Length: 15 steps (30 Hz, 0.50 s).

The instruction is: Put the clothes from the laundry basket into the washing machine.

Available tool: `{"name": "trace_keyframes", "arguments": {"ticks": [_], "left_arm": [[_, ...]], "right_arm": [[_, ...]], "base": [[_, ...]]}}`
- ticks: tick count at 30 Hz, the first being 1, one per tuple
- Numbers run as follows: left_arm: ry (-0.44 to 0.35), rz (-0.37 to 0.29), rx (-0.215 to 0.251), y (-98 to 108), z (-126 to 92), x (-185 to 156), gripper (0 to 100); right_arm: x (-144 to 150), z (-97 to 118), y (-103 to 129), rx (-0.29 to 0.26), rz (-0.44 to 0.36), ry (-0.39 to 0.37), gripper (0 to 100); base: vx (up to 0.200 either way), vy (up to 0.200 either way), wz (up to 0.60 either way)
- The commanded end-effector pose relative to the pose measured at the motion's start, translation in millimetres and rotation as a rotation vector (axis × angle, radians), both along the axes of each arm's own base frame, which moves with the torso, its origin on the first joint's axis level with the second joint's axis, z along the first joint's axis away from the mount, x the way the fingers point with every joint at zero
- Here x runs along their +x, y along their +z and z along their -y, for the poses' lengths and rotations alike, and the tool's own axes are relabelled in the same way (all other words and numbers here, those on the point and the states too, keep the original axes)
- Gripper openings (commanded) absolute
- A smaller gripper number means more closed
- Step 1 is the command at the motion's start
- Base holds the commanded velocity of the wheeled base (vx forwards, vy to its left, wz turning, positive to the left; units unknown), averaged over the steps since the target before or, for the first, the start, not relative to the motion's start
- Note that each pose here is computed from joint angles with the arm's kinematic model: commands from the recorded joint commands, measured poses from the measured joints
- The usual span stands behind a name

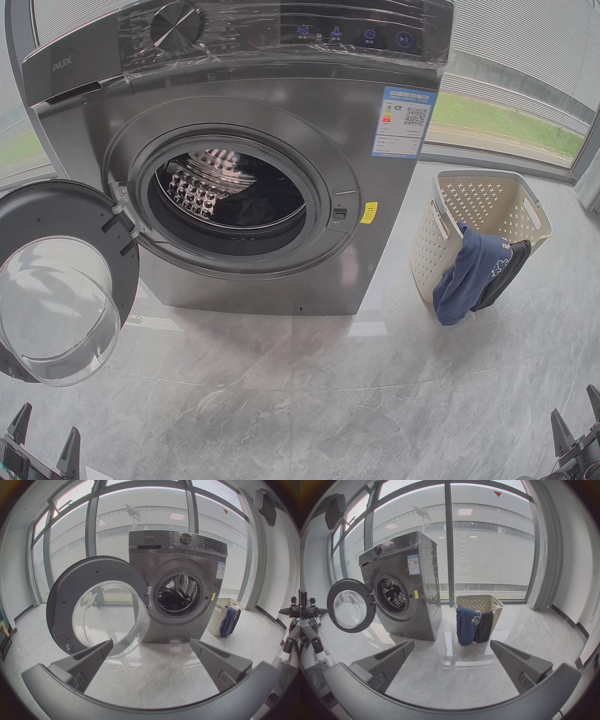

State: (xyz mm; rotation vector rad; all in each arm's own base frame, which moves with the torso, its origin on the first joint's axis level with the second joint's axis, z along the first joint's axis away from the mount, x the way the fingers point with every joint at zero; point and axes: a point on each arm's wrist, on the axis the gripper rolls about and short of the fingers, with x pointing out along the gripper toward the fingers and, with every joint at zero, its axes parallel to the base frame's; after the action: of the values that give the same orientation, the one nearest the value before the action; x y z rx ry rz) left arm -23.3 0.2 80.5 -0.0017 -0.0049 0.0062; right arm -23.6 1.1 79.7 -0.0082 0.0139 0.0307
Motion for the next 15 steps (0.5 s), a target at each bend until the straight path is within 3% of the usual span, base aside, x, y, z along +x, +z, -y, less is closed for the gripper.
{"name": "trace_keyframes", "arguments": {"ticks": [1, 4, 15], "left_arm": [[0.000, -0.013, 0.000, -5.0, 0.0, 0.9, 100], [0.000, -0.014, 0.000, -4.7, 0.0, 0.9, 100], [0.002, -0.013, -0.003, -4.5, 0.0, 0.9, 100]], "right_arm": [[0.6, 0.1, -3.6, -0.008, -0.006, -0.001, 100], [0.6, 0.1, -3.5, -0.010, -0.004, -0.003, 100], [0.6, 0.1, -3.5, -0.008, -0.004, -0.003, 100]], "base": [[0.000, 0.000, 0.00], [0.000, 0.000, 0.00], [0.000, -0.200, 0.00]]}}
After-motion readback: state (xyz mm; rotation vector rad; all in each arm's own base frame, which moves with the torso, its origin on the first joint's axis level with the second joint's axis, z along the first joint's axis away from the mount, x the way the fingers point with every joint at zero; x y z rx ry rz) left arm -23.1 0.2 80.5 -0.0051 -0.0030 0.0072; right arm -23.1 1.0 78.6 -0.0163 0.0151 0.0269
